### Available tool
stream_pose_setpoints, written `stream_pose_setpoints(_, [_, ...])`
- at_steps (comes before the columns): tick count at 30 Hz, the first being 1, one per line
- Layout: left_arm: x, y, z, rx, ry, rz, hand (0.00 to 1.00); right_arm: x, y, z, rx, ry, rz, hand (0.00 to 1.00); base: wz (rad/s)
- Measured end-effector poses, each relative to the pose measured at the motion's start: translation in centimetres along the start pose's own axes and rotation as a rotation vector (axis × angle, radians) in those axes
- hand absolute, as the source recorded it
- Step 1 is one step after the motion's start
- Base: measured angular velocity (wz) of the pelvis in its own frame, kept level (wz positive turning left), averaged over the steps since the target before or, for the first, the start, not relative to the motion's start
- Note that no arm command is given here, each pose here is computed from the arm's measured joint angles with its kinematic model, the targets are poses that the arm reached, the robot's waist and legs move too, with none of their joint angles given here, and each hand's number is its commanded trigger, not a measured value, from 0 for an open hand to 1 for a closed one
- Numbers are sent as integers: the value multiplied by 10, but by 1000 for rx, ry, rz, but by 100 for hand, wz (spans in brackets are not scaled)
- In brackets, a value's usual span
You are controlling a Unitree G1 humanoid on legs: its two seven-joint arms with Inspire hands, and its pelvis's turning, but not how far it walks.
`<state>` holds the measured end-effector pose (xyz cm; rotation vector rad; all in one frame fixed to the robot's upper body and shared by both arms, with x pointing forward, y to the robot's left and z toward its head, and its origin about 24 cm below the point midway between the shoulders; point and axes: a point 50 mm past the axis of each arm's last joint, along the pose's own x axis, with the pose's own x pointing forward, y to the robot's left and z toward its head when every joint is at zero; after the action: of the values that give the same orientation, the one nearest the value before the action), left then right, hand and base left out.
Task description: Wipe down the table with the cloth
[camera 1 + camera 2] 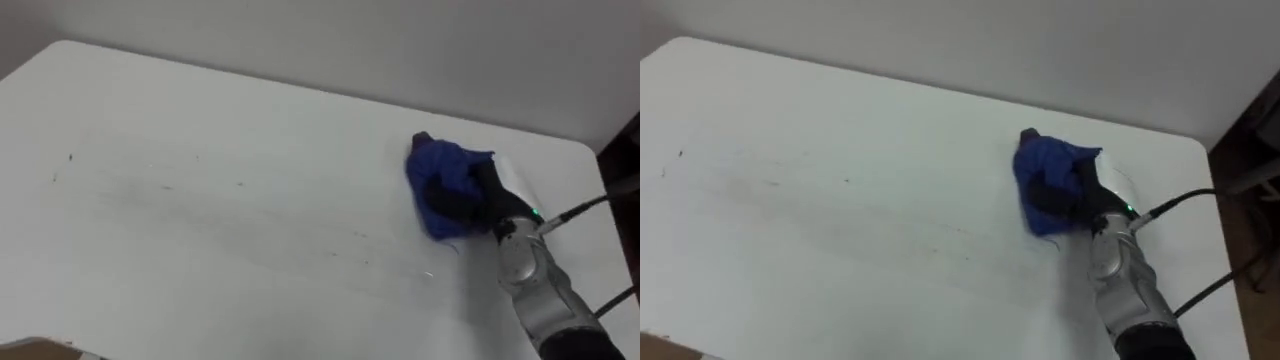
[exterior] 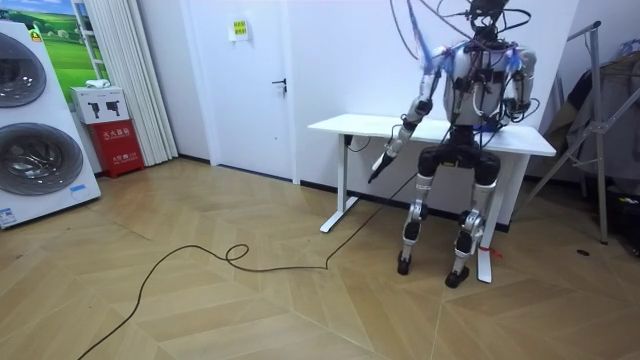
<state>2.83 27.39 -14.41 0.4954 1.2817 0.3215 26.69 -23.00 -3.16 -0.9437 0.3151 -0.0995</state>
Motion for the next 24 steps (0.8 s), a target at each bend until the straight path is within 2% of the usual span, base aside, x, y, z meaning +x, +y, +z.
stream_pose_setpoints(1, [0,1,1,-7,-4,12,0,-2,2,-3,-1,1,-9,100,20])
stream_pose_setpoints(4, [1,9,4,-8,-25,61,0,-32,4,-48,11,104,-84,100,28])
stream_pose_setpoints(6, [2,18,0,3,-14,114,0,-78,2,-105,32,304,-154,100,30])
stream_pose_setpoints(7, [2,20,-1,2,-11,122,0,-91,0,-118,46,363,-176,100,43])
stream_pose_setpoints(9, [2,23,-3,0,-5,142,0,-131,-9,-161,93,574,-260,100,32])
stream_pose_setpoints(12, [3,21,-7,37,0,136,0,-157,-20,-192,105,747,-290,100,-24])
stream_pose_setpoints(14, [3,23,-9,43,8,142,0,-158,-18,-193,135,789,-300,100,-31])
stream_pose_setpoints(19, [3,17,-3,84,-15,127,0,-126,-11,-169,128,754,-278,100,-48])
stream_pose_setpoints(22, [4,7,8,109,-34,97,0,-81,-11,-112,4,532,-244,100,-89])
stream_pose_setpoints(24, [5,5,17,130,-49,93,0,-37,12,-7,-118,96,-92,100,-56])
